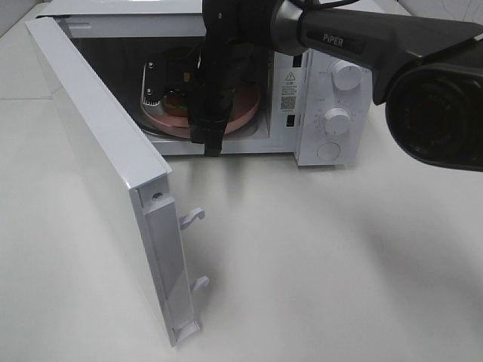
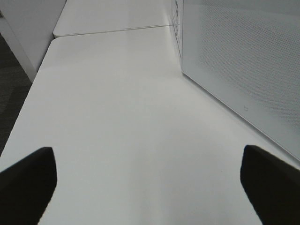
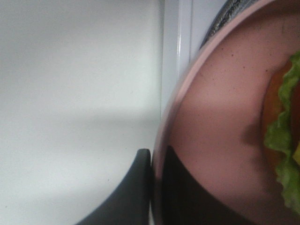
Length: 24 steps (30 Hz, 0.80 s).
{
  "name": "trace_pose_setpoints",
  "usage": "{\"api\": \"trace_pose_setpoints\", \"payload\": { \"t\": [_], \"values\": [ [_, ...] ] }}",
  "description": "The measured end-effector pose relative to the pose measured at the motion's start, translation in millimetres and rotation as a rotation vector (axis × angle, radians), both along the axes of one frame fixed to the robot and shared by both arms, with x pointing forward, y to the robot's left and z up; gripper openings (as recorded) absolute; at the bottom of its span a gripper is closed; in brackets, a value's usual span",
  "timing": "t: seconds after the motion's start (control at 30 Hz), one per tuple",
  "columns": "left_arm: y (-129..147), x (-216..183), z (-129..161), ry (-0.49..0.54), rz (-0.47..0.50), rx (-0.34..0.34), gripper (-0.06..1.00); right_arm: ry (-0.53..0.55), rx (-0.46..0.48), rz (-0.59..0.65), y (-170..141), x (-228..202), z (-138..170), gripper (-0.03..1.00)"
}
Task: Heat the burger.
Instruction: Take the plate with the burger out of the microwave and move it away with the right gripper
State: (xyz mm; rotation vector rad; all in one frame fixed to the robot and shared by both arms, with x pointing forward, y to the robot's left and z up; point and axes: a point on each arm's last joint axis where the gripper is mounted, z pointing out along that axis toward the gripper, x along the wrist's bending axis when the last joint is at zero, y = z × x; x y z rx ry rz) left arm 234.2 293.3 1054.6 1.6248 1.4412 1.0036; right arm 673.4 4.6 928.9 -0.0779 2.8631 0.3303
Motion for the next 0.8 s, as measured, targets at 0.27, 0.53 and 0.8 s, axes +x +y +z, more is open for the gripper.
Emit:
{"api": "trace_pose_setpoints", "payload": {
  "t": [0.27,0.53,0.8],
  "values": [
    [0,0,0,0.0,0.0,0.0,0.99,-0.001,-0.008,0.021,-10,-18,5,0.04],
    [0,0,0,0.0,0.0,0.0,0.99,-0.029,0.004,0.025,-19,-33,8,0.04],
    [0,0,0,0.0,0.0,0.0,0.99,-0.064,0.024,0.041,-28,-50,12,0.04]
  ]
}}
